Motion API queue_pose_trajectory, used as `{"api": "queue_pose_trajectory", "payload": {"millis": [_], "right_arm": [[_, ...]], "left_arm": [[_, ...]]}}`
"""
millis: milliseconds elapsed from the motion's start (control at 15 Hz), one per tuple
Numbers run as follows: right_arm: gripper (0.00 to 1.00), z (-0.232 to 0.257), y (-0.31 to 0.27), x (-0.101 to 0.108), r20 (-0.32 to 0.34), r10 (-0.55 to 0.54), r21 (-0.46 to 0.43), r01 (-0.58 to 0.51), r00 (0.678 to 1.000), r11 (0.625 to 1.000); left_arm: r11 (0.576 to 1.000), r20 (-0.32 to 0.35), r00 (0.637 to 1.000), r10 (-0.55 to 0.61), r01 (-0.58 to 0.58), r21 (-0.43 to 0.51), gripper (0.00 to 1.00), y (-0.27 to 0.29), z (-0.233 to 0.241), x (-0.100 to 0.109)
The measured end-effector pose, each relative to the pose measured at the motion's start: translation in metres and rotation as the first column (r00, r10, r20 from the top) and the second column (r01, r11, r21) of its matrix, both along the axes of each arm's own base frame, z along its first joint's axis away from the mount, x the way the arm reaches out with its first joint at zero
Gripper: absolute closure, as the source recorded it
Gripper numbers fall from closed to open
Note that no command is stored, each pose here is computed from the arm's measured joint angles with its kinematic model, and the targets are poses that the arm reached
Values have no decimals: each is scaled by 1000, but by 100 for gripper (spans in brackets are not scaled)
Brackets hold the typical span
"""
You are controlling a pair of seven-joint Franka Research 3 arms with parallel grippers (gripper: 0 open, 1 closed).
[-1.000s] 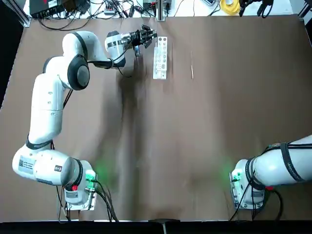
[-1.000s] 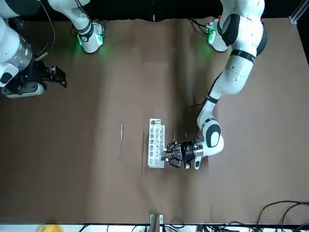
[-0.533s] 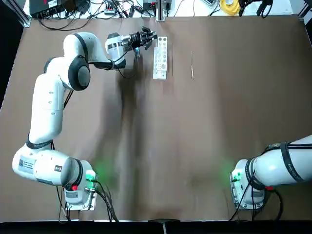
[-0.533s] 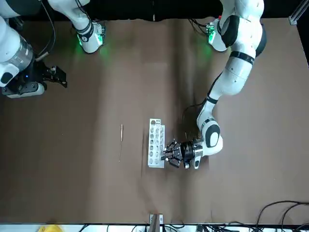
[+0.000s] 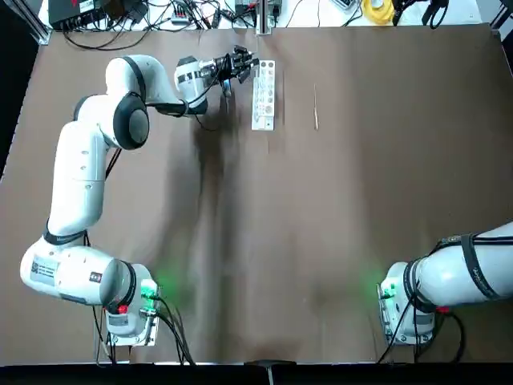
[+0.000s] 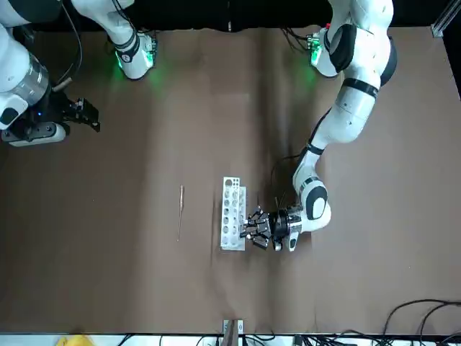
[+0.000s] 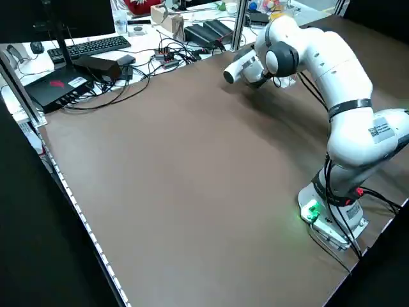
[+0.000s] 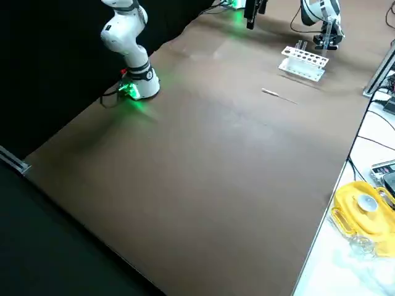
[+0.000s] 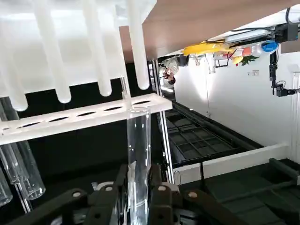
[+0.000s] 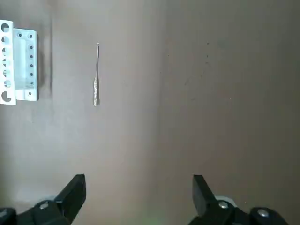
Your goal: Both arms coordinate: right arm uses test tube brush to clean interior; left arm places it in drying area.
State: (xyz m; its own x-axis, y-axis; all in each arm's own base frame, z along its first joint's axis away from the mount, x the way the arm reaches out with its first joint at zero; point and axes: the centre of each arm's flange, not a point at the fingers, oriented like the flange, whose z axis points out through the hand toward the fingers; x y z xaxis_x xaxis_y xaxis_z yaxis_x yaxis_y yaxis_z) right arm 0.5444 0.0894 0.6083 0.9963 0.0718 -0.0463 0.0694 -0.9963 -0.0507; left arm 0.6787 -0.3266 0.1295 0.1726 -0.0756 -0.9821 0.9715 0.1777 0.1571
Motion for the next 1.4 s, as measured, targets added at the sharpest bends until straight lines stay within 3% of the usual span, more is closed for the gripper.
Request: {"api": "queue_pose_trajectory", "payload": {"millis": [1400], "right_arm": [[0, 0, 6, -1, 0, 10, 0, -10, 1000, 1000]], "left_arm": [[997, 37, 998, 60, -58, -41, 77, 4, 5, 15]]}}
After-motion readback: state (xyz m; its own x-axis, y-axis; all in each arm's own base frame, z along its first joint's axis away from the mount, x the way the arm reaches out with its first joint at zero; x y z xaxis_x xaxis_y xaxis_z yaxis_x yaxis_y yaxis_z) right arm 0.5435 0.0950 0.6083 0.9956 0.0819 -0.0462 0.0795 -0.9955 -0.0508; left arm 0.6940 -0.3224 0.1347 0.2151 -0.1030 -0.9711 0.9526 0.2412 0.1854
